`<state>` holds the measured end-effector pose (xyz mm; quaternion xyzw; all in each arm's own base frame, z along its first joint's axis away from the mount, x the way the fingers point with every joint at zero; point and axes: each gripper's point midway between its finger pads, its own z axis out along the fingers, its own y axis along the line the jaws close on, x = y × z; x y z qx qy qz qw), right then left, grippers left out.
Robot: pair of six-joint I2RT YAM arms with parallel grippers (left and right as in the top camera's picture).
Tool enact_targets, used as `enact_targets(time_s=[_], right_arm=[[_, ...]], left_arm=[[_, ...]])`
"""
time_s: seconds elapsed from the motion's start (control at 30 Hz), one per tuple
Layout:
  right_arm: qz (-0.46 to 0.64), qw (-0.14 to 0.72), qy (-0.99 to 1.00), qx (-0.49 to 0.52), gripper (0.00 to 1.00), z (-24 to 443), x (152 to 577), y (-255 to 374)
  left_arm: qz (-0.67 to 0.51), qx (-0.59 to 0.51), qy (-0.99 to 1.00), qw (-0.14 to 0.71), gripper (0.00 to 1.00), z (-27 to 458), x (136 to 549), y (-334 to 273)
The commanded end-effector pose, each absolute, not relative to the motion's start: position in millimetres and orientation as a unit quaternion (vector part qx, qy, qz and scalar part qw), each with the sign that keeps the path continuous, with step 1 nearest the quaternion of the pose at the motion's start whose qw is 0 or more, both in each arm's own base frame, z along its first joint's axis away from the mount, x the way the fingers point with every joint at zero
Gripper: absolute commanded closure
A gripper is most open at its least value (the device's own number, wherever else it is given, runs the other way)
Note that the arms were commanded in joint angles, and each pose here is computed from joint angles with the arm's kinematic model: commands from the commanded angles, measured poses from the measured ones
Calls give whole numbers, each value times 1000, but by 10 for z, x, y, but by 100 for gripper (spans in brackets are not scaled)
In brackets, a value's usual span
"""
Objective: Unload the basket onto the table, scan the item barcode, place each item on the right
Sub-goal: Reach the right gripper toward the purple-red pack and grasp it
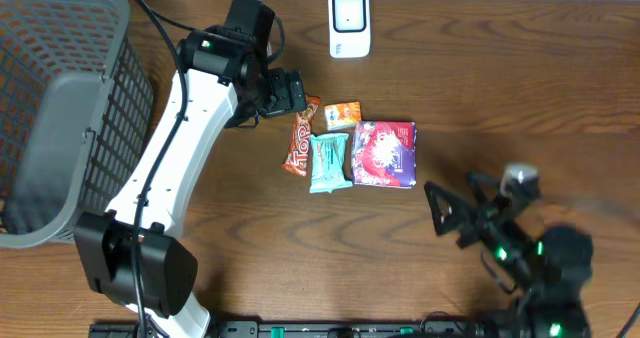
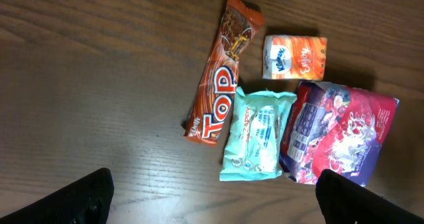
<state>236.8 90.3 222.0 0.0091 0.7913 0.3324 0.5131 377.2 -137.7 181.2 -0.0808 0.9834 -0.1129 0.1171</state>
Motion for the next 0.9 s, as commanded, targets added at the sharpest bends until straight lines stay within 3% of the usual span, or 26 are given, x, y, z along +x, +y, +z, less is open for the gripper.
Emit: enact_targets(time_s=[0.0,0.3,0.73,0.87], right_arm=[[280,478,832,-19,1,2245,2611,841],[320,290,902,18,1,2034,3191,993],[298,145,943,41,1,822,3439,954],[364,133,922,-17,18,694,3457,1170]], left_arm=[[-102,-75,986,111,2,1740,3759,-1343],[-102,-75,986,111,2,1740,3759,-1343],[-102,-75,986,111,2,1740,3759,-1343],[-102,-75,986,111,2,1740,3760,-1344]])
